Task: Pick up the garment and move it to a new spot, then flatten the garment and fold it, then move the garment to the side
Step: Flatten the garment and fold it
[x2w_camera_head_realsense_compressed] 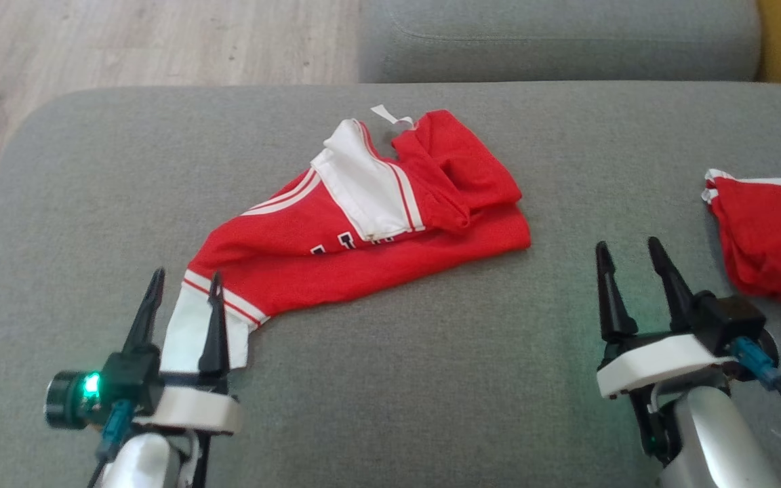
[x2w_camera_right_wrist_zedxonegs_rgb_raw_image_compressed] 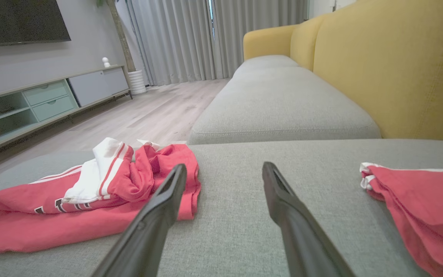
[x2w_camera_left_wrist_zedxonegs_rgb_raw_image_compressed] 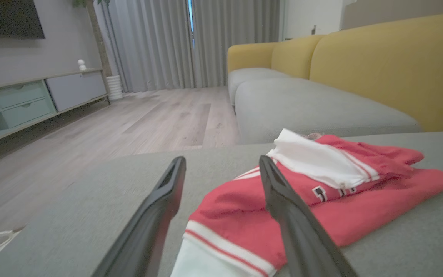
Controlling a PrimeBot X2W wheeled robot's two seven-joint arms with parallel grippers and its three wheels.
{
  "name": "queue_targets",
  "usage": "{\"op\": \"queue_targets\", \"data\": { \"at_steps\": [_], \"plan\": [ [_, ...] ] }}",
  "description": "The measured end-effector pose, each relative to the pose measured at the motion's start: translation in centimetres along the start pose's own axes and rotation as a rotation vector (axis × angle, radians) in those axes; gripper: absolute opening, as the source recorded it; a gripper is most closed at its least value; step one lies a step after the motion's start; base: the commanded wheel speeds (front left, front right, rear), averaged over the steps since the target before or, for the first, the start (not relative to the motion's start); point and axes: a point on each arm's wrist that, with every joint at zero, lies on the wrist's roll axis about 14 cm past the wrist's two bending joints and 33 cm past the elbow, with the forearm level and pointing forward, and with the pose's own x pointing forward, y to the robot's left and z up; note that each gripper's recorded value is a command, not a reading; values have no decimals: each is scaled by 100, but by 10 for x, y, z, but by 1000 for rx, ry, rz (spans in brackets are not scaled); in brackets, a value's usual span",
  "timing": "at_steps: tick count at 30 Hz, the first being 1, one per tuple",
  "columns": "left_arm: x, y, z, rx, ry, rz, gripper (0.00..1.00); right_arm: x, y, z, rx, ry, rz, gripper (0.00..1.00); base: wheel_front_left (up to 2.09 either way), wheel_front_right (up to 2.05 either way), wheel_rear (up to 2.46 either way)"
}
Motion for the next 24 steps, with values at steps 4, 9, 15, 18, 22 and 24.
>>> {"op": "queue_targets", "data": {
  "at_steps": [4,9,15,18,22,24],
  "plan": [
    [9,-18,9,-47,-37,-36,100,-2,-1,-2,3,6,-2,100,0,0,0],
    [15,-36,5,-96,-24,-81,100,-5,-10,-2,5,3,-27,100,0,0,0],
    [35,-58,6,-131,-25,-167,100,-2,-20,7,7,-29,-52,100,0,0,0],
    [55,-71,10,-117,-27,-232,100,-1,-23,6,7,-27,-59,100,0,0,0],
    [92,-93,10,-74,47,-339,100,3,-30,3,6,-21,-74,100,0,0,0],
    [103,-97,9,-61,81,-362,100,4,-32,2,6,-21,-78,100,0,0,0]
  ]
}}
